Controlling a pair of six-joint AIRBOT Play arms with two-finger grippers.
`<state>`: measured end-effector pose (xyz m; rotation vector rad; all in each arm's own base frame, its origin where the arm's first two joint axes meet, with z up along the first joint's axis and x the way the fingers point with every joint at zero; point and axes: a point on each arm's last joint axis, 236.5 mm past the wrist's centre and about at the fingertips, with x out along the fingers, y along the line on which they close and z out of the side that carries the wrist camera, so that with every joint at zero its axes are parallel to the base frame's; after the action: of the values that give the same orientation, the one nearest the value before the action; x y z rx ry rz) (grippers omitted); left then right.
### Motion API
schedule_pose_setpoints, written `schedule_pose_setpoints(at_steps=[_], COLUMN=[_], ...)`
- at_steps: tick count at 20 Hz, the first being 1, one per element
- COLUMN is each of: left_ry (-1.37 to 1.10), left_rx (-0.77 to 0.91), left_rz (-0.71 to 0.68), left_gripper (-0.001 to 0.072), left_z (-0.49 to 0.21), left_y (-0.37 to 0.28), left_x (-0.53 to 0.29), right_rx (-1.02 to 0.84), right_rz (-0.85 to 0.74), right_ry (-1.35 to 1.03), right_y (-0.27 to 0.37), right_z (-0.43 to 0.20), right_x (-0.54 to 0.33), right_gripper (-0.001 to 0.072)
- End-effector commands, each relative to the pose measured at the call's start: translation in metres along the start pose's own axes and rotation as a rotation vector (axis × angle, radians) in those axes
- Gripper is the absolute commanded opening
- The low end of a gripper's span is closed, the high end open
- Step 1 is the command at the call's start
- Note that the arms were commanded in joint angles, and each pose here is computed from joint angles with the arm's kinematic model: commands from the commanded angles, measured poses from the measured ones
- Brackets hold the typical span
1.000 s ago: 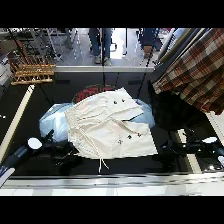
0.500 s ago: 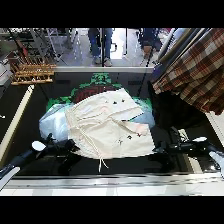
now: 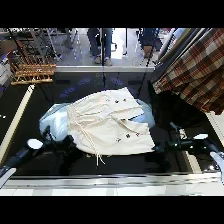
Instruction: Fold the clothes and pants, and hang the long-sleeved shirts on hangers.
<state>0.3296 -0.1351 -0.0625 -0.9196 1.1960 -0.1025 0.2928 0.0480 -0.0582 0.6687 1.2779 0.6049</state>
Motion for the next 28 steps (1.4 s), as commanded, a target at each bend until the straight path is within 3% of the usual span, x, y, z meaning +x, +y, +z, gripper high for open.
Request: schedule_pose_setpoints(at_steps=[1,4,6,10,13,15,18,22,25,28], left_ry=[-0.134,-0.3,-0.445,-0.739,-0.814,-0.865,-0.758,-0.32,-0.171,-0.147], left_rx=[0.254,0.521,0.72,1.065,1.199,1.209,1.106,0.856,0.593,0.345], left_rz=[-0.182,-0.352,-0.443,-0.707,-0.904,-0.895,-0.656,-0.496,-0.387,-0.276], left_gripper=[0.0004,0.0005,0.0005,0.0006,0.0005,0.0005,0.0006,0.0006,0.0006,0.0006], left_z=[0.029,0.026,0.0,-0.096,-0.163,-0.162,-0.087,0.01,0.084,0.152], left_y=[-0.087,-0.187,-0.247,-0.341,-0.366,-0.368,-0.352,-0.3,-0.237,-0.17], left_x=[-0.08,-0.207,-0.302,-0.468,-0.533,-0.542,-0.479,-0.312,-0.179,-0.051], right_rx=[-0.246,-0.563,-0.734,-0.997,-1.138,-1.174,-1.128,-0.85,-0.575,-0.351], right_rz=[0.02,-0.182,-0.396,-0.877,-0.971,-0.942,-0.712,-0.286,-0.261,-0.371], right_ry=[-0.106,-0.372,-0.616,-1.176,-1.417,-1.453,-1.217,-0.63,-0.331,-0.327], right_y=[0.076,0.171,0.24,0.375,0.453,0.472,0.442,0.316,0.179,0.058], right_z=[0.024,0.052,0.049,-0.022,-0.076,-0.07,0.002,0.093,0.136,0.182], right_x=[-0.055,-0.147,-0.221,-0.378,-0.427,-0.437,-0.395,-0.265,-0.147,-0.068], right_gripper=[0.0011,0.0011,0.0011,0.0011,0.0009,0.0008,0.0009,0.0009,0.001,0.0009])
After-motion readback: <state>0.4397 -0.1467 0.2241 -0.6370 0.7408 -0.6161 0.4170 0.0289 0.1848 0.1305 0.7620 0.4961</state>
